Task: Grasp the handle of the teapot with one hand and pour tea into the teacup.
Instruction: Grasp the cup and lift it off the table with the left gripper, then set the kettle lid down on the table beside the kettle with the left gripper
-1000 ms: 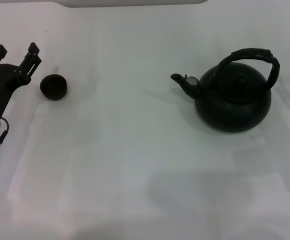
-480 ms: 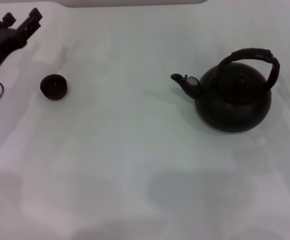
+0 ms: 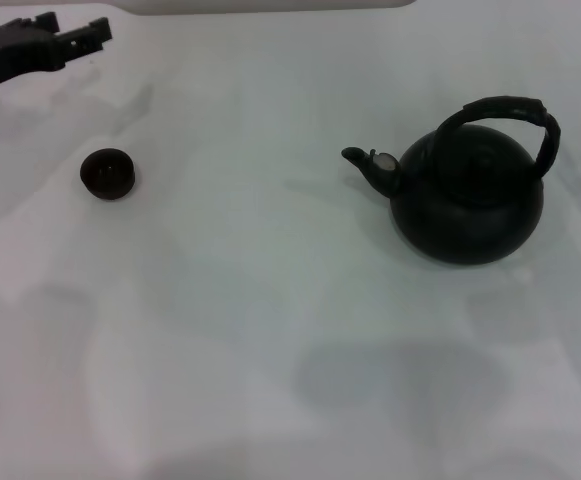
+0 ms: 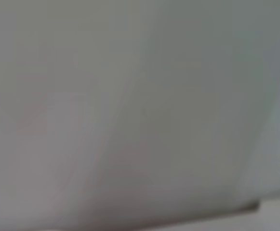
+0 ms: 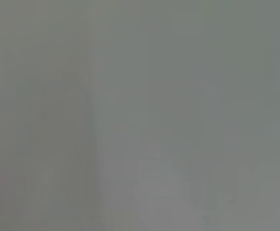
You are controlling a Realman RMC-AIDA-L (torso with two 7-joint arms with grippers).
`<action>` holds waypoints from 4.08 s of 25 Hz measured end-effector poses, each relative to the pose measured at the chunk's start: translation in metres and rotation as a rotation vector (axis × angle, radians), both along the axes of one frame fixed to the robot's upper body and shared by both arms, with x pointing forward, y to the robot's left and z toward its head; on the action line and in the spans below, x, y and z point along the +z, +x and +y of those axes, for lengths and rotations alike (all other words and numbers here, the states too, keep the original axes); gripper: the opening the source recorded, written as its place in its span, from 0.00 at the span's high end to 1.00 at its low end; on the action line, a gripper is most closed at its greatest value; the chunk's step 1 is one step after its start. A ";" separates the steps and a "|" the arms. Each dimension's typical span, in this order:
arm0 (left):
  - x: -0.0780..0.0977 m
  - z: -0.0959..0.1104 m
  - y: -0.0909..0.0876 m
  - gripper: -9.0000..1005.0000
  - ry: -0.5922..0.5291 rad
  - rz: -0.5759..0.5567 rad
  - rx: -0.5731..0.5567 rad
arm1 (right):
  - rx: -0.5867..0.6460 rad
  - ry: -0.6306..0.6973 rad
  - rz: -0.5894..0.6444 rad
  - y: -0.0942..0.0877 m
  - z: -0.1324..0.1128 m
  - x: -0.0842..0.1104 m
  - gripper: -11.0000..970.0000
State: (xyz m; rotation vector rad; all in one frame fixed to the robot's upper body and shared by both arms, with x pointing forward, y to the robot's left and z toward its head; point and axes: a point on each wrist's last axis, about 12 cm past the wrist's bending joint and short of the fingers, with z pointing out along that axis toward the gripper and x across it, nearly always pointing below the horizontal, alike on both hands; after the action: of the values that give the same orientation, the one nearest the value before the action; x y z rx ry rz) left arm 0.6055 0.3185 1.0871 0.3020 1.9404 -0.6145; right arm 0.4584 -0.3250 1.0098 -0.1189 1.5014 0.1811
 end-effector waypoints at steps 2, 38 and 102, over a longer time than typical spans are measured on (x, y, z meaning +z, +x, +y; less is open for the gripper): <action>0.006 -0.001 0.004 0.13 0.057 0.041 -0.046 | 0.000 0.000 0.000 0.000 0.000 0.000 0.12; 0.022 -0.033 0.020 0.14 0.474 0.352 -0.352 | -0.039 0.021 0.002 0.010 -0.001 0.002 0.11; 0.034 -0.135 0.036 0.34 0.536 0.309 -0.725 | -0.055 0.020 0.003 0.010 -0.005 0.002 0.12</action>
State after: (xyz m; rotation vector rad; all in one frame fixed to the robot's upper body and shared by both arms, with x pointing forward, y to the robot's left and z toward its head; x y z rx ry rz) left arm 0.6418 0.1830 1.1210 1.3544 2.2629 -0.6024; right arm 0.4684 -0.3299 1.0120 -0.0618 1.5039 0.1521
